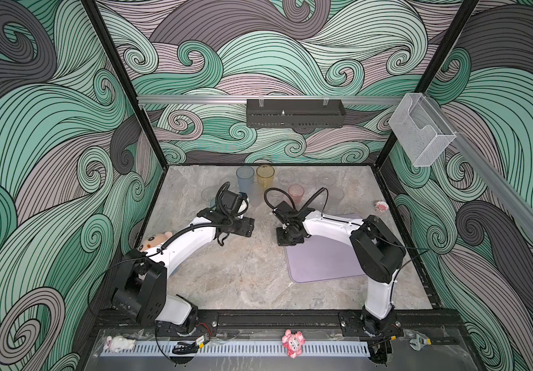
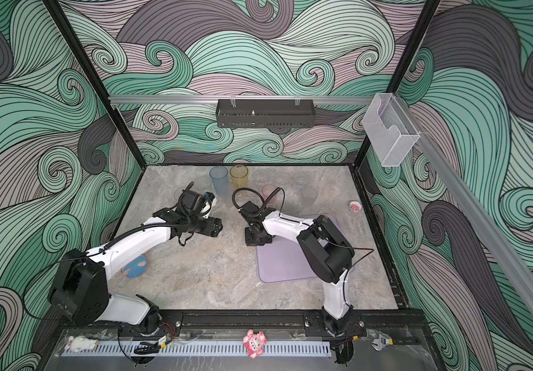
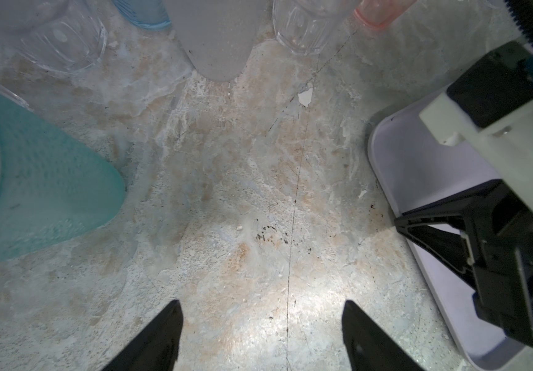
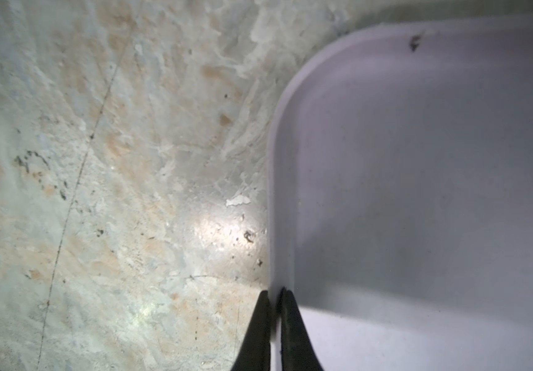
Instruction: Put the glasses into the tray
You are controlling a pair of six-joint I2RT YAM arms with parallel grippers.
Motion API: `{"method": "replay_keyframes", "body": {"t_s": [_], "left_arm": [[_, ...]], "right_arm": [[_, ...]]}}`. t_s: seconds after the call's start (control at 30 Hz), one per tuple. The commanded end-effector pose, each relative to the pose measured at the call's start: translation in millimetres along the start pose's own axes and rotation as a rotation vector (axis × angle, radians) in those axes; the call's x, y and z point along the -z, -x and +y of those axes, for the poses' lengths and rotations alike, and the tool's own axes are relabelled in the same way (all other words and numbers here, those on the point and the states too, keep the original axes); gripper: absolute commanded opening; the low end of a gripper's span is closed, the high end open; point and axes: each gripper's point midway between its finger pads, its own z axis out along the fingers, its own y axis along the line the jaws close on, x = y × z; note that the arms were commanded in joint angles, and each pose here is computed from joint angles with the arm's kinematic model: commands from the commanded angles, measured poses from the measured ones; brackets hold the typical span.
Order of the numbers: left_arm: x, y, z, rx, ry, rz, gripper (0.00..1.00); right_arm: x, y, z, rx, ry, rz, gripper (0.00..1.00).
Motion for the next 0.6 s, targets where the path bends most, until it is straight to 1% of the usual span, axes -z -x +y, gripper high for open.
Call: {"method": "replay_keyframes", "body": {"t_s": [0.0, 0.27, 0.47, 0.57], "left_arm": [[16.3, 11.2, -4.5, -0.012, -0.014, -0.034, 0.80], [22.5, 15.1, -6.1, -0.014, -0.019, -0.059, 0.80], [36.6, 30.6, -9.8, -0.017, -0.029, -0.110, 0.80], [42.4, 34.9, -10.8, -0.017, -0.032, -0.128, 0.80]], "right_arm": [[-1.7, -5.6, 5.3, 0.010, 0.015, 0.032, 0.11], [24.7, 6.7, 11.9, 0.041, 0.031, -0.014, 0.21], [51.0, 20.9, 15.2, 0.056, 0.037, -0.077, 0.24], [58.5, 26.0, 14.6, 0.048, 0.043, -0.096, 0.25]]}}
